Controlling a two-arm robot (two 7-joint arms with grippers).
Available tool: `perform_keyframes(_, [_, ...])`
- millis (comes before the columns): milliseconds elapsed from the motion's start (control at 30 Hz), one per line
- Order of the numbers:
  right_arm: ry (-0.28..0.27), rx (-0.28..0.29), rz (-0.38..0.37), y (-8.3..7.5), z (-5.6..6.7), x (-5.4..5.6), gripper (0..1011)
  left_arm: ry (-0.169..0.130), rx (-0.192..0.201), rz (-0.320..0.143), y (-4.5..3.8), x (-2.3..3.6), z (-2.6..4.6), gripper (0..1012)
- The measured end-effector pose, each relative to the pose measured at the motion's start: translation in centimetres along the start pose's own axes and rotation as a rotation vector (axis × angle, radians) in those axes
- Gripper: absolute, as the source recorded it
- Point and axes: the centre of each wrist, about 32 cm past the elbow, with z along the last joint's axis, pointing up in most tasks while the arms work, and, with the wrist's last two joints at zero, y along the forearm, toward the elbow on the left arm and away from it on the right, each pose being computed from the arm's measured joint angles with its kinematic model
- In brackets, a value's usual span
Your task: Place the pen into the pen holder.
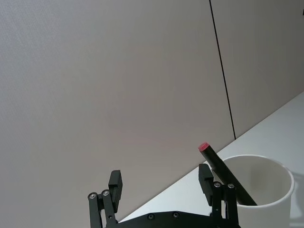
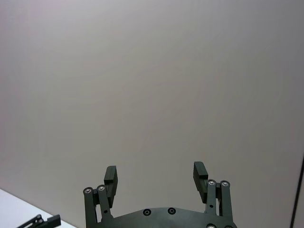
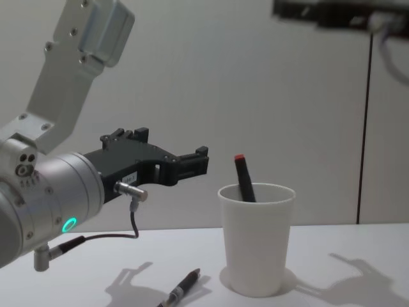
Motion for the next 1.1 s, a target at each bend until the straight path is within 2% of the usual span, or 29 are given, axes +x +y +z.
perform_keyframes(33, [0.006,0.009,-0.001,-0.3,0.8,0.6,1002,0.000,0.000,0.000,0.00,0.00,0.00,1001])
perform_keyframes(167, [0.024,0.026,0.005,-1.2,2.6,1.9,1002,0.000,0.000,0.000,0.00,0.00,0.00,1001])
perform_keyframes(433, [0.038,0.047,0.018,-2.1,4.7,3.0,1001,0.000,0.000,0.000,0.00,0.00,0.00,1001])
perform_keyframes(700, [0.045,0.057,0.027,-2.7,5.9,3.6,1002,0.000,0.000,0.000,0.00,0.00,0.00,1001])
perform_keyframes(1100, [0.049,0.065,0.035,-3.0,6.6,3.9,1001,0.000,0.000,0.000,0.00,0.00,0.00,1001])
